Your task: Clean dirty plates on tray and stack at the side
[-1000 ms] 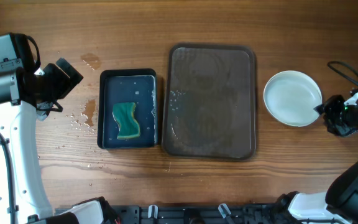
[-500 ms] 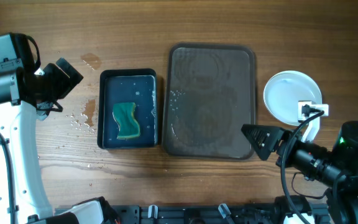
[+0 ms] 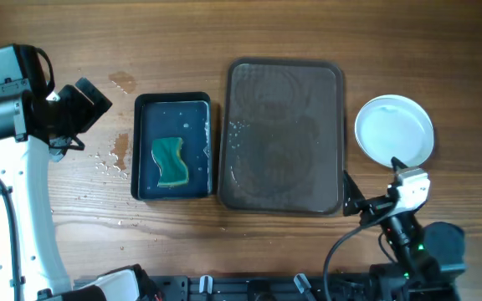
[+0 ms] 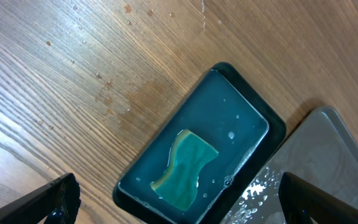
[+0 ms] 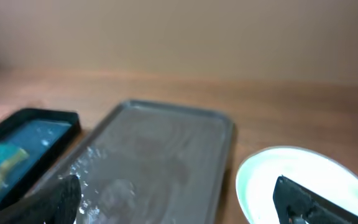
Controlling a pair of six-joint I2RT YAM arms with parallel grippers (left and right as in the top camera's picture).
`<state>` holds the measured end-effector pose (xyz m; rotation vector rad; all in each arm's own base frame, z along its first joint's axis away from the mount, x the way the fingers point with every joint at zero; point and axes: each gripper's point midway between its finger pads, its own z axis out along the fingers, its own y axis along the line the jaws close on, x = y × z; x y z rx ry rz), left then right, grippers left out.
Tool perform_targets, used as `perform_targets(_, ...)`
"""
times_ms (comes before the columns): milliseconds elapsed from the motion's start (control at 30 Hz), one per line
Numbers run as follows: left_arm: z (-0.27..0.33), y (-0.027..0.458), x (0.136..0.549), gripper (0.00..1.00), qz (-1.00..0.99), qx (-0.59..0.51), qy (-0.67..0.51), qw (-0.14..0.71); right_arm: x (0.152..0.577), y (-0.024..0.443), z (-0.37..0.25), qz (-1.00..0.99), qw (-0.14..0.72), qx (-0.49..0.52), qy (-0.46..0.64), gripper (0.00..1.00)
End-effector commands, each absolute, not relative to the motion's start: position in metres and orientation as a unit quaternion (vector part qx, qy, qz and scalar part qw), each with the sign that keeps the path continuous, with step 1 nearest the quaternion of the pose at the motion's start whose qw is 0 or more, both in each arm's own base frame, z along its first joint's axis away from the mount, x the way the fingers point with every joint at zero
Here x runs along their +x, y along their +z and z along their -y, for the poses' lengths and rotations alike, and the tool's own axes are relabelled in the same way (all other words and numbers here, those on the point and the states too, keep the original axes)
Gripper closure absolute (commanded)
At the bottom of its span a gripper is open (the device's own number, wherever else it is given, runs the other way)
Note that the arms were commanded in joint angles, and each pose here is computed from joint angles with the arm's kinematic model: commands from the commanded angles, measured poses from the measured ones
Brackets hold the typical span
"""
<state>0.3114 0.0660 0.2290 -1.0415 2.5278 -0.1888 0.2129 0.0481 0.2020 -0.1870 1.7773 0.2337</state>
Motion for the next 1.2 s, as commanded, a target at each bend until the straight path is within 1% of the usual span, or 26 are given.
perform_targets(0, -0.067, 0.238, 0.312, 0.0, -0.901, -0.37, -0.071, 0.213, 0.222, 0.178, -0.044, -0.762, 0.637, -0.079, 0.084, 0.0)
perform_targets(67, -0.067, 0.238, 0.312, 0.0, -0.901, -0.37, -0.071, 0.213, 0.23, 0.164, -0.046, -0.755, 0.645, -0.081, 0.086, 0.0)
perform_targets(200, -0.067, 0.238, 0.312, 0.0, -0.901, -0.37, -0.071, 0.213, 0.241, 0.179, -0.048, -0.697, 0.706, -0.086, 0.087, 0.0)
perform_targets(533, -0.067, 0.238, 0.312, 0.0, -0.901, -0.37, -0.071, 0.213, 0.242, 0.178, -0.048, -0.697, 0.707, -0.084, 0.085, 0.0)
perform_targets(633, -0.063, 0.244, 0.311, 0.0, -0.901, -0.363, -0.074, 0.223, 0.242, 0.178, -0.048, -0.697, 0.707, -0.084, 0.085, 0.0)
perform_targets(700, -0.049, 0.256, 0.306, 0.0, -0.904, -0.343, -0.081, 0.242, 0.242, 0.179, -0.048, -0.697, 0.707, -0.084, 0.085, 0.0)
perform_targets(733, -0.032, 0.272, 0.3, 0.0, -0.907, -0.315, -0.087, 0.267, 0.242, 0.178, -0.048, -0.697, 0.707, -0.084, 0.085, 0.0)
perform_targets(767, -0.014, 0.297, 0.29, 0.0, -0.906, -0.268, -0.083, 0.317, 0.242, 0.179, -0.048, -0.697, 0.707, -0.084, 0.085, 0.0)
perform_targets(800, -0.007, 0.316, 0.285, 0.0, -0.897, -0.246, -0.072, 0.36, 0.242, 0.178, -0.048, -0.697, 0.707, -0.084, 0.085, 0.0)
perform_targets(833, 0.006, 0.34, 0.283, 0.0, -0.879, -0.207, -0.07, 0.423, 0.242, 0.179, -0.048, -0.697, 0.707, -0.084, 0.085, 0.0)
perform_targets(867, 0.022, 0.357, 0.283, 0.0, -0.862, -0.156, -0.086, 0.474, 0.242, 0.178, -0.048, -0.697, 0.707, -0.084, 0.085, 0.0)
perform_targets(900, 0.03, 0.366, 0.277, 0.0, -0.842, -0.135, -0.103, 0.513, 0.242, 0.179, -0.048, -0.697, 0.707, -0.084, 0.085, 0.0)
perform_targets(967, 0.035, 0.363, 0.268, 0.0, -0.816, -0.121, -0.137, 0.548, 0.242, 0.179, -0.048, -0.697, 0.707, -0.084, 0.085, 0.0)
perform_targets(1000, 0.039, 0.348, 0.262, 0.0, -0.799, -0.108, -0.16, 0.569, 0.242, 0.179, -0.048, -0.697, 0.707, -0.084, 0.085, 0.0)
perform_targets(1167, 0.037, 0.288, 0.235, 0.0, -0.749, -0.094, -0.19, 0.628, 0.242, 0.179, -0.048, -0.697, 0.707, -0.084, 0.085, 0.0)
